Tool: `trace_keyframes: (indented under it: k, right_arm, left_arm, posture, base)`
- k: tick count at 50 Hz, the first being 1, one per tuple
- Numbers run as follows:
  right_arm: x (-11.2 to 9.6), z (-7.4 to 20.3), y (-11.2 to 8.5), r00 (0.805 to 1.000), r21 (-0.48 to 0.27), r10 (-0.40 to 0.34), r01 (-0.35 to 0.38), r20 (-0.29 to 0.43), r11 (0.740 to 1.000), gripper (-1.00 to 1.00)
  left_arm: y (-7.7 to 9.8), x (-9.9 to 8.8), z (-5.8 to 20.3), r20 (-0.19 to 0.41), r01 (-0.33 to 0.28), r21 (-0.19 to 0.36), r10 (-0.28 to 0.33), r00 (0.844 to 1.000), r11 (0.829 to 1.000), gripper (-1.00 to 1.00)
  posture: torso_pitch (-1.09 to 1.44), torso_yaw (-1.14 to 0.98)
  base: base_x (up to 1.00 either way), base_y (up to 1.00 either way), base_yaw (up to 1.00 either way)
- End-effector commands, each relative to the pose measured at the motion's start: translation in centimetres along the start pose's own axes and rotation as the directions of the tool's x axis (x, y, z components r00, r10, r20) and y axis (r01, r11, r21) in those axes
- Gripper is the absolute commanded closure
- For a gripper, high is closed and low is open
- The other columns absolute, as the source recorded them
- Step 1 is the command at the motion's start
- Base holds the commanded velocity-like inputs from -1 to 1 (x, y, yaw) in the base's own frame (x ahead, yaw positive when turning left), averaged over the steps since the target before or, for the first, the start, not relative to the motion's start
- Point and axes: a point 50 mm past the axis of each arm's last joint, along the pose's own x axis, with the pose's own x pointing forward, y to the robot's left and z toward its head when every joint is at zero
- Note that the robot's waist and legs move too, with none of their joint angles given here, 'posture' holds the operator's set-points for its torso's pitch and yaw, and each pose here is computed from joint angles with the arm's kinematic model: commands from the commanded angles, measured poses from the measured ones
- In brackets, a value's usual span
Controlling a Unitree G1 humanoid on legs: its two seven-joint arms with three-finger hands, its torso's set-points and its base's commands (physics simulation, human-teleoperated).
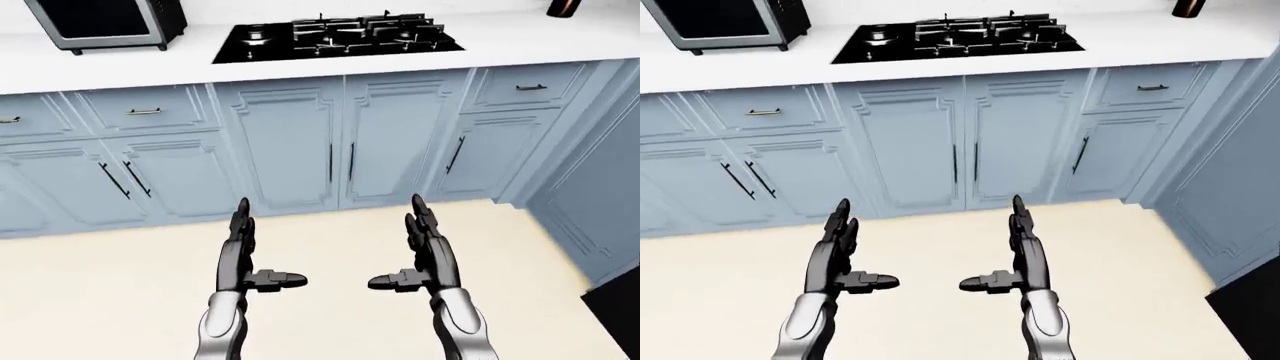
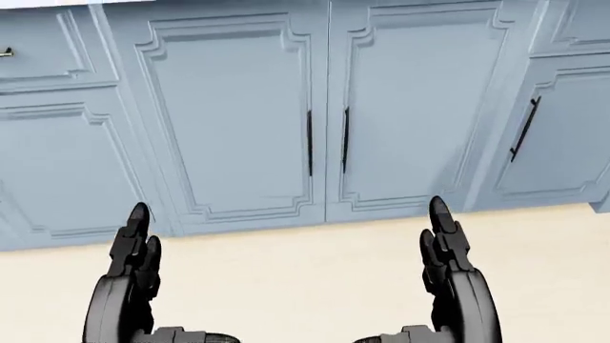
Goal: Navigate to the hood.
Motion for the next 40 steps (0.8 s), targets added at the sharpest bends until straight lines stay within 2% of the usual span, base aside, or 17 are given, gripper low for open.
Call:
trace_keyframes:
  k: [1, 40]
  right_arm:
    - [0.32, 1.48, 0.31, 0.997, -0.002, 0.013, -0.013, 0.075, 1.0, -1.0]
    - [0.26, 1.44, 0.33, 0.997, -0.002, 0.012, -0.012, 0.073, 1.0, -1.0]
  left_arm:
    - [0.15, 0.26, 1.35, 0.07, -0.004, 0.006, 0.003, 0.998, 1.0, -1.0]
    - [0.15, 0.26, 1.35, 0.07, -0.004, 0.006, 0.003, 0.998, 1.0, -1.0]
  posture:
    - [0.0, 0.0]
    - [0.0, 0.0]
  base:
    - [0.16, 0.0, 0.0]
    - [0.16, 0.0, 0.0]
